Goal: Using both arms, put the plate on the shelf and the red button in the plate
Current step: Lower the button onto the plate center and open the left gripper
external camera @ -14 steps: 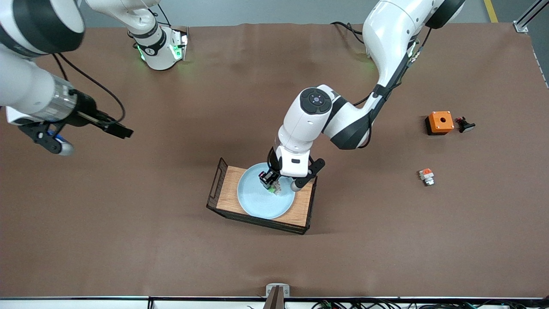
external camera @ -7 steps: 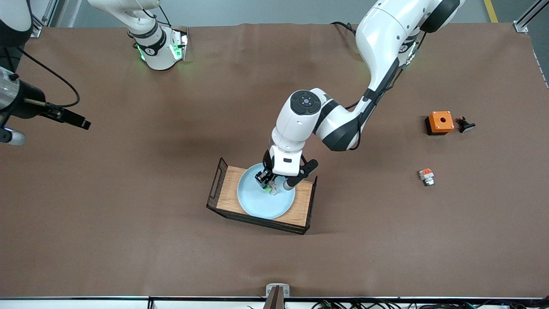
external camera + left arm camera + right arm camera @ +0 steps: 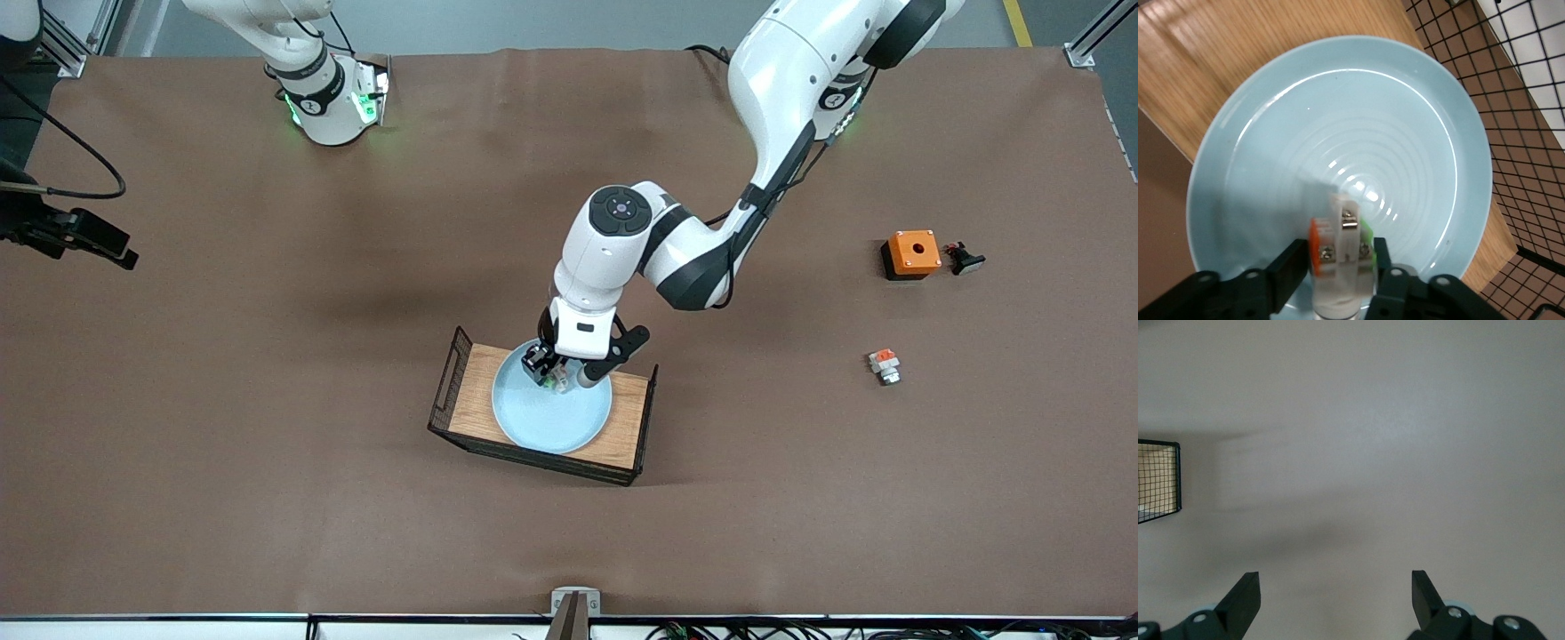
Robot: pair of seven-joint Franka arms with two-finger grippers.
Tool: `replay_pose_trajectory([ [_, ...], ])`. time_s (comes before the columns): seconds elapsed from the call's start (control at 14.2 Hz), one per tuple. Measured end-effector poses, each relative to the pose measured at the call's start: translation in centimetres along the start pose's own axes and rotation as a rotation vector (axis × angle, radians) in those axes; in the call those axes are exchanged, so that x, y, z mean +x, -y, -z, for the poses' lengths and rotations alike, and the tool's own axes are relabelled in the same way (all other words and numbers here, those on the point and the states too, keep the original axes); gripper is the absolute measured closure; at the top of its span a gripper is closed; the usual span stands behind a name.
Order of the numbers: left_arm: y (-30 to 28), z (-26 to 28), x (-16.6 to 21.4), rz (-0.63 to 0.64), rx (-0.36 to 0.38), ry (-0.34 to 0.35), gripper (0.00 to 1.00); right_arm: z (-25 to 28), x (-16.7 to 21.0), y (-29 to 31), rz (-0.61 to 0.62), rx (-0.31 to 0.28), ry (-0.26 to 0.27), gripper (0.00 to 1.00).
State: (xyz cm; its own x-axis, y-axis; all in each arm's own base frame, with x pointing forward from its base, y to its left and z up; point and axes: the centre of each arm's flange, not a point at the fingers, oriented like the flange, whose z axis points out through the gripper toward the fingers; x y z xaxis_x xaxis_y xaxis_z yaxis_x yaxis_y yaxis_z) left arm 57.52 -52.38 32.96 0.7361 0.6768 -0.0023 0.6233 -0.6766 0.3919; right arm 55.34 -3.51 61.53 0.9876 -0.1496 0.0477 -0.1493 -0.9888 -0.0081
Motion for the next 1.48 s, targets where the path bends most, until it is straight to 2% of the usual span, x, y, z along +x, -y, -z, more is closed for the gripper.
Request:
replay_pose_trajectory([
  [0.07, 0.1, -0.1, 0.2, 0.002, 0.001, -0.003, 0.39, 0.4, 0.1, 0.0, 0.008, -0.003, -0.016, 0.0],
  [0.14, 0.1, -0.2, 0.4, 0.003, 0.002, -0.006, 0.39, 0.6, 0.2, -0.1, 0.014, -0.015, -0.029, 0.0],
  [0.21, 0.1, -0.2, 0.6, 0.005, 0.0, -0.009, 0.33, 1.0, 0.4, -0.3, 0.018, -0.035, -0.043, 0.0],
  [0.42, -0.2, 0.2, 1.2, 0.011, -0.012, -0.016, 0.02, 2.2, 0.8, -0.5, 0.022, -0.054, -0.094, 0.0],
  [0.49, -0.3, 0.3, 1.4, 0.012, -0.016, -0.017, 0.0, 2.6, 0.8, -0.5, 0.022, -0.054, -0.107, 0.0],
  [0.99, -1.0, 1.8, 1.7, 0.017, -0.019, -0.025, 0.0, 3.2, 1.4, -0.7, 0.017, -0.053, -0.133, 0.0],
  [1.48, -3.1, 10.4, 1.3, 0.019, -0.011, -0.046, 0.0, 2.7, 1.9, -1.1, 0.01, -0.054, -0.138, 0.0],
])
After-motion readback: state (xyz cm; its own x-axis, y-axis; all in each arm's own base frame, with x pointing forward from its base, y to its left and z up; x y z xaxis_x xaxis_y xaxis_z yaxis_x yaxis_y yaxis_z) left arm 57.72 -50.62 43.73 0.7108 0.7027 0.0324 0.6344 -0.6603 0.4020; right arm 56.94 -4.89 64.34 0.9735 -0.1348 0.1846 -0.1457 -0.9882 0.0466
